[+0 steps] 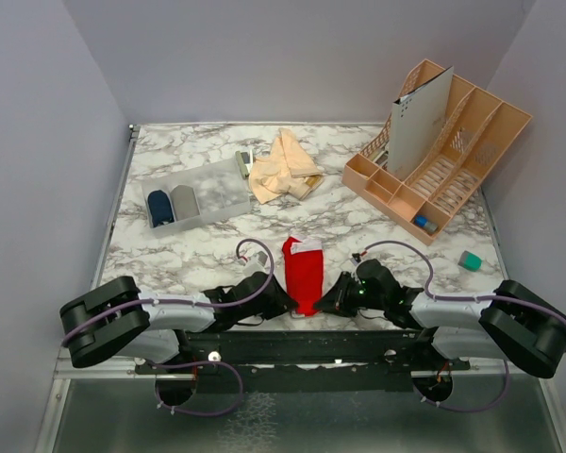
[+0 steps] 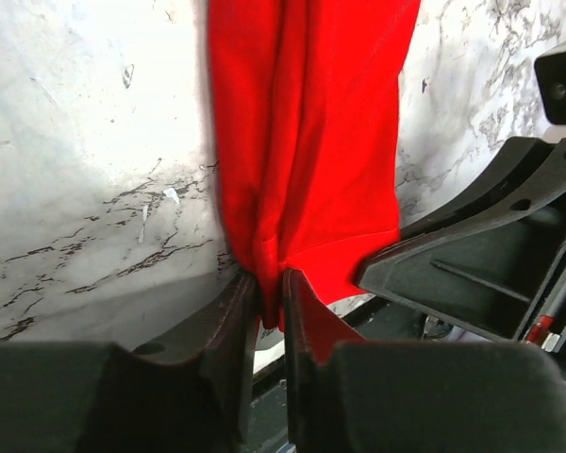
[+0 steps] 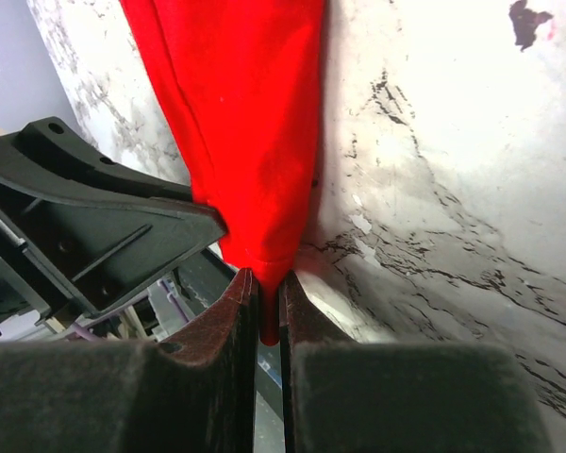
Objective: Roll the underwear
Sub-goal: Roll the underwear to the center of the board.
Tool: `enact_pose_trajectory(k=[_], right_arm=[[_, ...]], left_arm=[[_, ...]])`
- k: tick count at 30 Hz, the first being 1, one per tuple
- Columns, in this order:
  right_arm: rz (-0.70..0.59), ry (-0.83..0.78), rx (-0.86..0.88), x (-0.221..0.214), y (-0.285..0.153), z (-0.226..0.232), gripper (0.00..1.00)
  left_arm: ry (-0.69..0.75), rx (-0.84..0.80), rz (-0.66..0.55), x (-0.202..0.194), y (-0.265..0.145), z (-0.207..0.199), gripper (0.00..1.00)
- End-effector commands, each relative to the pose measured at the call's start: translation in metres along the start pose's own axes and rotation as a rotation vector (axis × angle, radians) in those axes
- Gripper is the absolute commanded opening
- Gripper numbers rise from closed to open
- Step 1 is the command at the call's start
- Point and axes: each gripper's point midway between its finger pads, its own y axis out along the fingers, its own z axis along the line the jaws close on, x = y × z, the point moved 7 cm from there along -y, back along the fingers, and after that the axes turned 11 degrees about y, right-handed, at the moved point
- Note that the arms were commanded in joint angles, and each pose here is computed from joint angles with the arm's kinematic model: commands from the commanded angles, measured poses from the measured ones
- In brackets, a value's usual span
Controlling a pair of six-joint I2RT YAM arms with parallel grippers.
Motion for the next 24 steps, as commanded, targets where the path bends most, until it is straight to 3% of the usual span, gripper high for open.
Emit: enact_pose_trajectory(k=[1,5,8,11,13,17,20,21,24], right_arm=[[0.026,0.000,-0.001,-0.003,-0.001,-0.005,0.13],[0.033,-0.028,0.030,-0.004,-0.002,-0.001,0.18],[0.084,-0.150,0.120,-0.007,-0.004,0.015,0.31],[0.084,-0.294,0.098,-0.002,-0.005,0.027,0.60],[0.033,-0.389,0.055,0.007,-0.005,0.034,0.70],[-0.092,-0.617,0.045,0.024,-0.011,0.042,0.74],[-0.189,-0.868,0.179,0.029,-0.020,0.049,0.76],[-0.242,-0.951,0.225,0.032,-0.024,0.053,0.86],[-0.357,-1.234,0.263,0.040,-0.030,0.062,0.88]], left_arm=[[0.082,0.223,0.119,-0.024,-0.005,0.052,0.16],[0.107,0.206,0.114,-0.022,-0.005,0.048,0.01],[0.182,0.216,0.125,-0.016,-0.007,0.044,0.00],[0.223,0.213,0.145,-0.006,-0.012,0.046,0.00],[0.221,0.174,0.175,0.000,-0.018,0.049,0.00],[0.192,0.140,0.219,0.011,-0.029,0.060,0.00],[0.194,0.125,0.256,0.016,-0.035,0.063,0.00],[0.197,0.118,0.268,0.018,-0.036,0.063,0.00],[0.207,0.071,0.309,0.024,-0.038,0.061,0.00]])
